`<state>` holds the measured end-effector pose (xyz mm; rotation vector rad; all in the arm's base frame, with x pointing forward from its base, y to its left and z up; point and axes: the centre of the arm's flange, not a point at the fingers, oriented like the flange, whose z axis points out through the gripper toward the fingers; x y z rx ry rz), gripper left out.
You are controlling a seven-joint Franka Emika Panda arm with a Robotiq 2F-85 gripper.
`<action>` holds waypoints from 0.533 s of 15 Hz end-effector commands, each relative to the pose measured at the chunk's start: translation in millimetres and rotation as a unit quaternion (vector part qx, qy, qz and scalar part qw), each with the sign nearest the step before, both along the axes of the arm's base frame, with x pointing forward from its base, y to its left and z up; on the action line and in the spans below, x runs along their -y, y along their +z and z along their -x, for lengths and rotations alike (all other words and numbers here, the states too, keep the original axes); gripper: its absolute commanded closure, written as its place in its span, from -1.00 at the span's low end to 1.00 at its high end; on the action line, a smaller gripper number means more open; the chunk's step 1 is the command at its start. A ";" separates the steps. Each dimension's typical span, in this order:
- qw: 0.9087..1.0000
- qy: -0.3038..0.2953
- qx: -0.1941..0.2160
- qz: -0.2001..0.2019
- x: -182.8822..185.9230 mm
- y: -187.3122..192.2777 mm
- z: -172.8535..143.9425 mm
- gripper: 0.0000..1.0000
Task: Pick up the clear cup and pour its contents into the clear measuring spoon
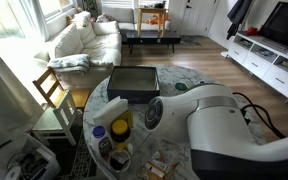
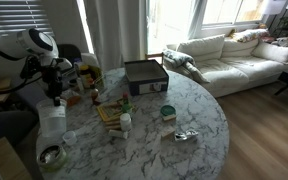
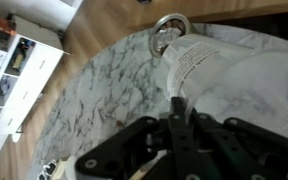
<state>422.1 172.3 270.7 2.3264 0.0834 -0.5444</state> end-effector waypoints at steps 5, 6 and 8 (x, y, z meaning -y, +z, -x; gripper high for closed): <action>0.982 -0.032 0.112 -0.150 17.6 7.9 19.9 0.98; 0.981 -0.032 0.121 -0.151 23.4 9.5 23.4 0.98; 0.979 -0.029 0.133 -0.152 35.0 14.9 32.8 0.98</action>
